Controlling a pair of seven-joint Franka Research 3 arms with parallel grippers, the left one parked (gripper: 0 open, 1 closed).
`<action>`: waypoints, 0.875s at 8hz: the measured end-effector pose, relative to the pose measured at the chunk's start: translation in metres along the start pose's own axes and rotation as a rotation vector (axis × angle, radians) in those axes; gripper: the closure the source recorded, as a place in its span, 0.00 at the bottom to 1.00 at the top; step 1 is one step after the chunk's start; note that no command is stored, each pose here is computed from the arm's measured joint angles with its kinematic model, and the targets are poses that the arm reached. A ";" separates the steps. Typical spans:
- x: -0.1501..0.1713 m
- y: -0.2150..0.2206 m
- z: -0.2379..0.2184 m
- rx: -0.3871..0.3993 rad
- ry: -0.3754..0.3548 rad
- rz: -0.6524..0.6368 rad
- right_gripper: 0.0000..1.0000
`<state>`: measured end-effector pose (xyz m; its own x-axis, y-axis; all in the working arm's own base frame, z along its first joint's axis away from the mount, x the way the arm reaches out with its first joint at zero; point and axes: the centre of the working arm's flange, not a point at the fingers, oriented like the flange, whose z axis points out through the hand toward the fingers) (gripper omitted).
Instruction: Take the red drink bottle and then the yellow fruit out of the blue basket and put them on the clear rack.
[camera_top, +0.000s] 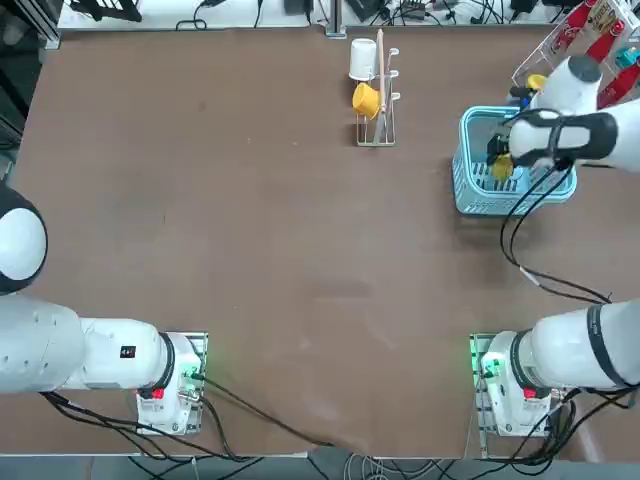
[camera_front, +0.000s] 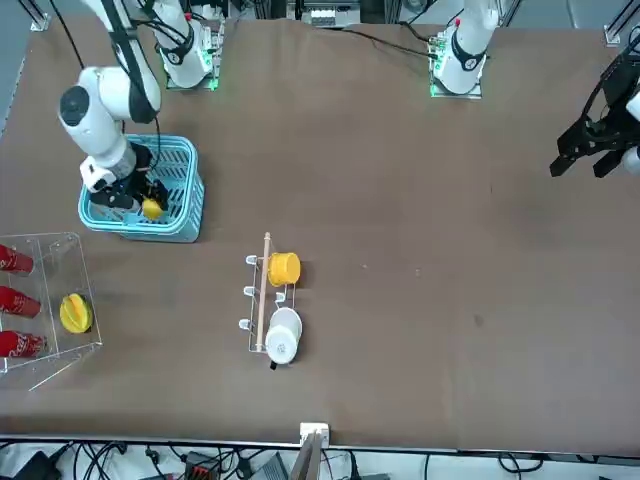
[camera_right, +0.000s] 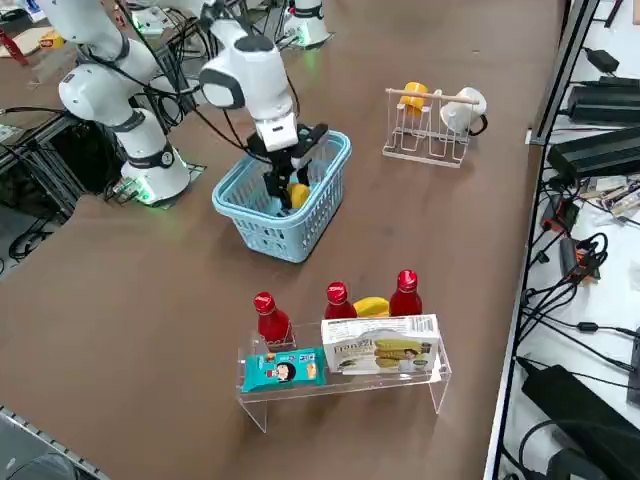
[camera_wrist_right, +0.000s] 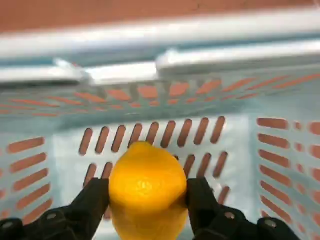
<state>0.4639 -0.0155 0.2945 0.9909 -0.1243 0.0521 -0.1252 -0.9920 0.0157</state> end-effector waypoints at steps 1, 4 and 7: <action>0.008 0.001 -0.032 -0.007 -0.034 0.000 0.12; 0.041 0.005 -0.116 -0.058 -0.107 -0.028 0.12; 0.083 0.026 -0.167 -0.134 -0.129 -0.162 0.12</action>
<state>0.5340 -0.0483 0.4662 0.9956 0.0261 -0.0900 0.0391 -0.9884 0.1466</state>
